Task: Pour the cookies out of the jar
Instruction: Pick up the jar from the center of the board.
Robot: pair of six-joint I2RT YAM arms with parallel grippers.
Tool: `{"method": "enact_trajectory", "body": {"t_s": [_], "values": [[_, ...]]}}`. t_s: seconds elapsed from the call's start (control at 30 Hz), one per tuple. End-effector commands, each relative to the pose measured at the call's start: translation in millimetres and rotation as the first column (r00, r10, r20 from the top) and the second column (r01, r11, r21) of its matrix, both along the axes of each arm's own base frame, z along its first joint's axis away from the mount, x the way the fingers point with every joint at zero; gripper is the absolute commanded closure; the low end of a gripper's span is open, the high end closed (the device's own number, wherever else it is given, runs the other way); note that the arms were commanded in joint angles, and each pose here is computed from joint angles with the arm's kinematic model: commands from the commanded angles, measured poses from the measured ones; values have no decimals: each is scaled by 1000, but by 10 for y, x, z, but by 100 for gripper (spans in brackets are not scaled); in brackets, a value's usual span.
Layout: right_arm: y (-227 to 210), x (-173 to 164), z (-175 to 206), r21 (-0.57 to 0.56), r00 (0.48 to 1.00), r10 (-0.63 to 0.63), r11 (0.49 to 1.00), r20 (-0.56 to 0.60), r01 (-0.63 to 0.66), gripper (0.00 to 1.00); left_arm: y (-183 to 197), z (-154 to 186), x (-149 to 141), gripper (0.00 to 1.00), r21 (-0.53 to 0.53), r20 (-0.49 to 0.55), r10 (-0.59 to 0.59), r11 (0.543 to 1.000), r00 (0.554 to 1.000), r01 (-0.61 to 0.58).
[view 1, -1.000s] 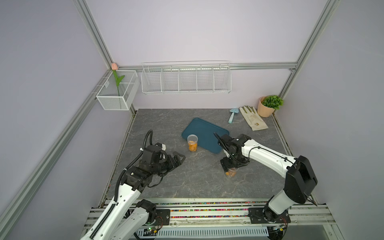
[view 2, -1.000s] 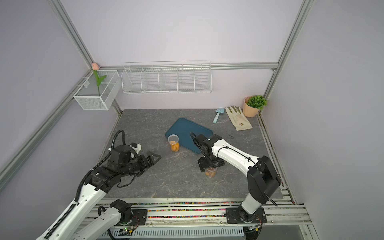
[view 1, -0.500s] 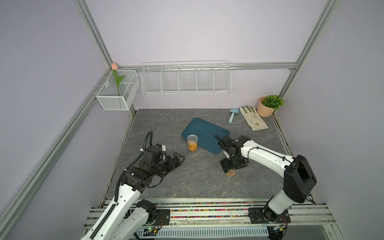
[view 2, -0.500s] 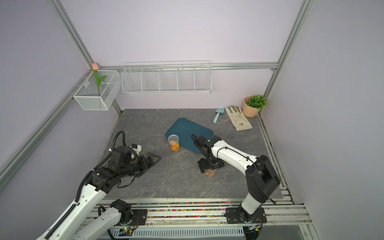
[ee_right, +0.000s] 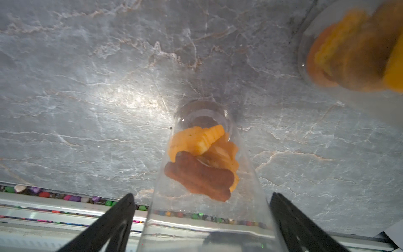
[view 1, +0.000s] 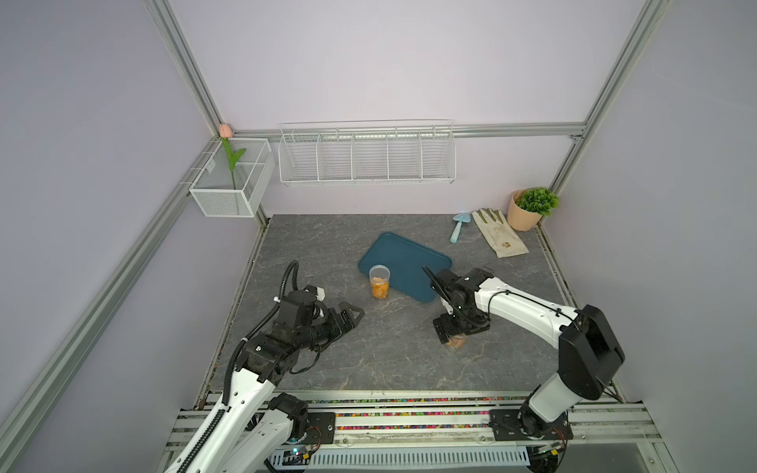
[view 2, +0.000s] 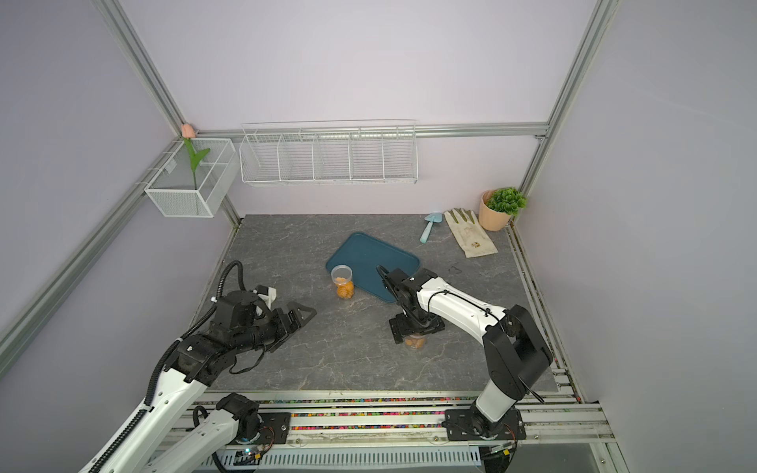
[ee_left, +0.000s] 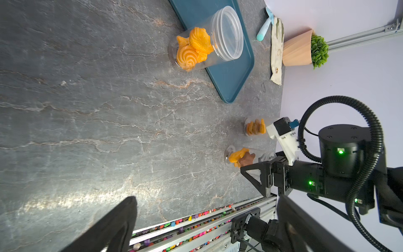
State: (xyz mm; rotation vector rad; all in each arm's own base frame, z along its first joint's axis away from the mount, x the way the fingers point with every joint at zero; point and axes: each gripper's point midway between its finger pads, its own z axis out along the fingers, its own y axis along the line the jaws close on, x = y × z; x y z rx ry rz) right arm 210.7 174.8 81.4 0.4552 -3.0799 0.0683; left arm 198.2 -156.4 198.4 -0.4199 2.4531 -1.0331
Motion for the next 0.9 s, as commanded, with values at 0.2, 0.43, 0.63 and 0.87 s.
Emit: {"method": "enact_trajectory", "body": {"t_s": [0.2, 0.43, 0.63, 0.87], "values": [[-47, -31, -47, -2, 999, -30, 1000, -22, 30, 20, 22, -35, -13, 0, 0, -10, 19, 1000, 1000, -19], [-46, -24, -31, 3, 999, -31, 999, -17, 31, 28, 15, -31, -11, 1, -2, -10, 19, 1000, 1000, -19], [-46, -10, -14, 4, 999, -31, 1000, -13, 31, 33, 22, -32, -9, 0, -3, -10, 25, 1000, 1000, -25], [-62, -10, 8, 4, 1000, -29, 1000, -12, 29, 37, 27, -36, -9, 0, -5, -12, 31, 999, 999, -31]]}}
